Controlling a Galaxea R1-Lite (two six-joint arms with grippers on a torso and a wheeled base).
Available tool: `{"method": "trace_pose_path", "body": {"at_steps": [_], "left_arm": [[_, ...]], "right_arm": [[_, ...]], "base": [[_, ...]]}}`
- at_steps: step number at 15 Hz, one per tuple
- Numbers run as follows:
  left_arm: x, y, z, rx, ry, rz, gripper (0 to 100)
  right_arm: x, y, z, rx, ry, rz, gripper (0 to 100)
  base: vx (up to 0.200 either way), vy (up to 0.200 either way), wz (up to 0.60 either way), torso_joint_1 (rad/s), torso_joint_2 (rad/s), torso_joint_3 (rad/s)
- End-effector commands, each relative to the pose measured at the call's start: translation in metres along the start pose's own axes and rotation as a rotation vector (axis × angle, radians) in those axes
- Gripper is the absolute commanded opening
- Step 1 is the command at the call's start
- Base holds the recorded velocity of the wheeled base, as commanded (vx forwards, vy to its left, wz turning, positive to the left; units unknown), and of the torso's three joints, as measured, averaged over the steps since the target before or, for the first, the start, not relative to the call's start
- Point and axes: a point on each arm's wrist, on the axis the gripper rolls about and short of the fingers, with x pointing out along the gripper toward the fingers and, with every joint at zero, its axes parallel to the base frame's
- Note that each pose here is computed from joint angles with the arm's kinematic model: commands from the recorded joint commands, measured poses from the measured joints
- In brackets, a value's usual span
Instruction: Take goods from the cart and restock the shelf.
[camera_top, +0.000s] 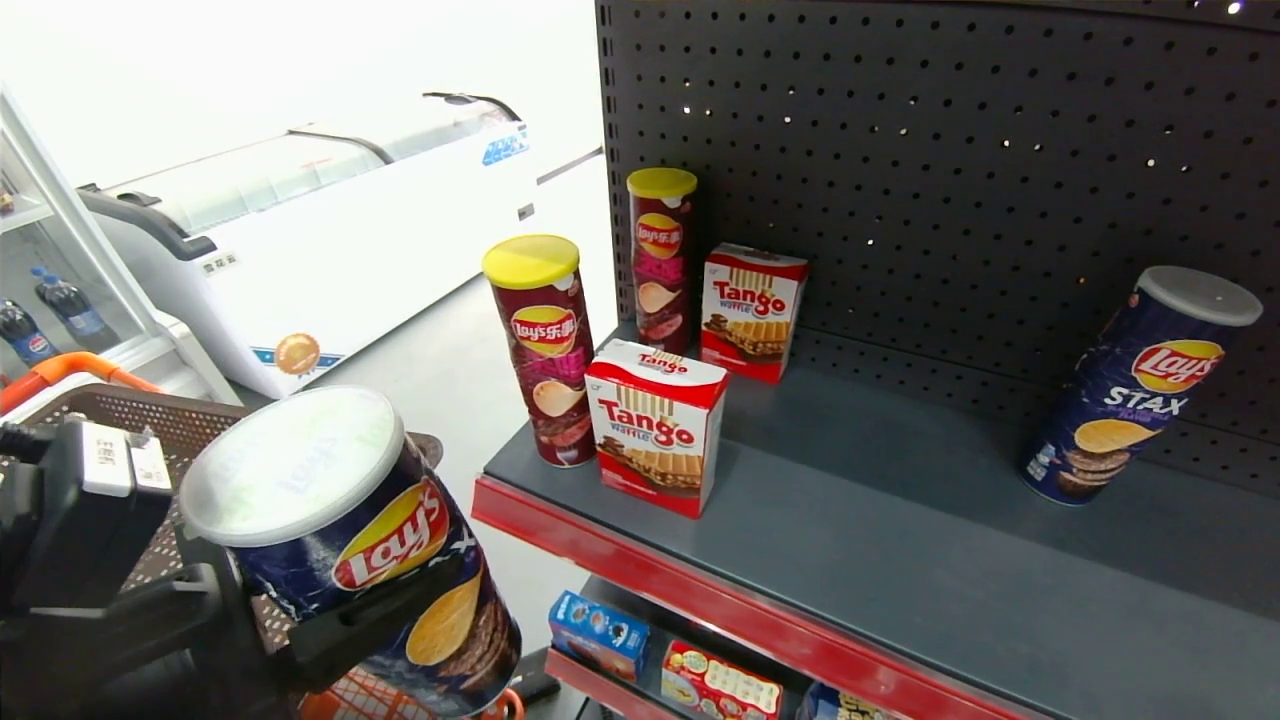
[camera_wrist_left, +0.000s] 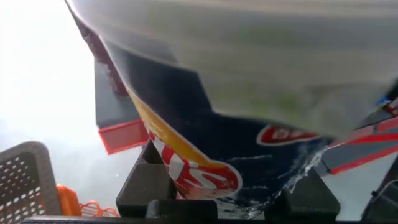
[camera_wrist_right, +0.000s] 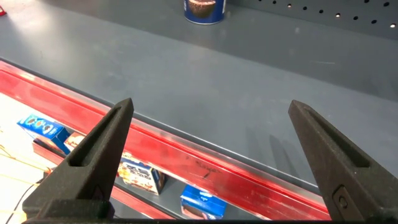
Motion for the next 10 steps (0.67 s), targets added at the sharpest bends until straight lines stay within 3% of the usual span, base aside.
{"method": "trace_pose_path", "body": {"at_steps": [1, 3, 5, 10], "left_arm": [[-0.001, -0.005, 0.006, 0.006, -0.029, -0.035, 0], [0.001, -0.008, 0.005, 0.007, -0.024, -0.058, 0], [0.001, -0.014, 0.006, 0.006, -0.031, -0.098, 0], [0.001, -0.015, 0.007, -0.008, -0.033, -0.107, 0]], "right_arm": [[0.000, 0.000, 0.000, -0.002, 0.000, 0.000, 100], [0.000, 0.000, 0.000, -0.003, 0.000, 0.000, 100], [0.000, 0.000, 0.000, -0.003, 0.000, 0.000, 100], [0.000, 0.000, 0.000, -0.003, 0.000, 0.000, 100]], "base": [[0.000, 0.000, 0.00, 0.000, 0.00, 0.000], [0.000, 0.000, 0.00, 0.000, 0.00, 0.000], [0.000, 0.000, -0.60, 0.002, 0.00, 0.005], [0.000, 0.000, -0.60, 0.001, 0.00, 0.002]]}}
